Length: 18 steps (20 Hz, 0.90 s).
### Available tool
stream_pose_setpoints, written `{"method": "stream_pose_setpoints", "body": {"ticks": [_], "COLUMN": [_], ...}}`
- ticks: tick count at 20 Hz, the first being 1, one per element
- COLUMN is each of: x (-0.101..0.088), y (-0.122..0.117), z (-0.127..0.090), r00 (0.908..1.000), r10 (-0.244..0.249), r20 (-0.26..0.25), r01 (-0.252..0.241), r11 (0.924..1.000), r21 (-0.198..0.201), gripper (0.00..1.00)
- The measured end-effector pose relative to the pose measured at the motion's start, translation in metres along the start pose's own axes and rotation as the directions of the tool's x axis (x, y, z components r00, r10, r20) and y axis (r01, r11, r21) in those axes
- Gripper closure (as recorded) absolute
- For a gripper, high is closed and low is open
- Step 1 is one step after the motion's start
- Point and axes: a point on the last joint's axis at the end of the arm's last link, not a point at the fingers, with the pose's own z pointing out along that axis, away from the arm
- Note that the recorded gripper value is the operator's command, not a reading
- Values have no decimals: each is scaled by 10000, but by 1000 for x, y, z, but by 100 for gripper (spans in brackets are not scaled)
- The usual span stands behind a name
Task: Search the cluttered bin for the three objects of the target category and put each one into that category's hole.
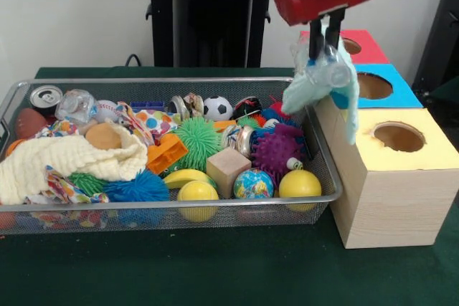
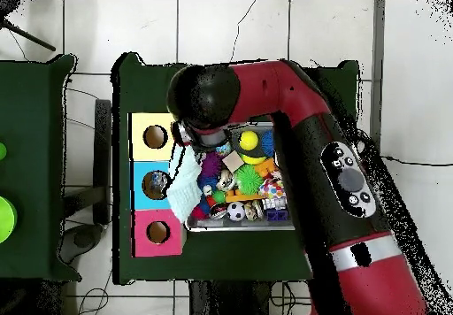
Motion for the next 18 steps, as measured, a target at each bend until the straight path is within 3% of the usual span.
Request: {"method": "stream_pose_setpoints", "body": {"ticks": [3, 4, 7, 13, 18], "x": [-14, -27, -37, -71, -75], "y": [-1, 0, 0, -19, -50], "z": [2, 3, 4, 1, 5], "r00": [9993, 9971, 9944, 9764, 9653], "r10": [-377, -741, -1015, -2056, -2526], "r20": [25, 157, 284, 660, 656], "r01": [377, 742, 1019, 2085, 2562], "r11": [9993, 9972, 9947, 9772, 9651], "r21": [-19, -77, -125, -411, -536], "gripper": [100, 100, 100, 100, 100]}}
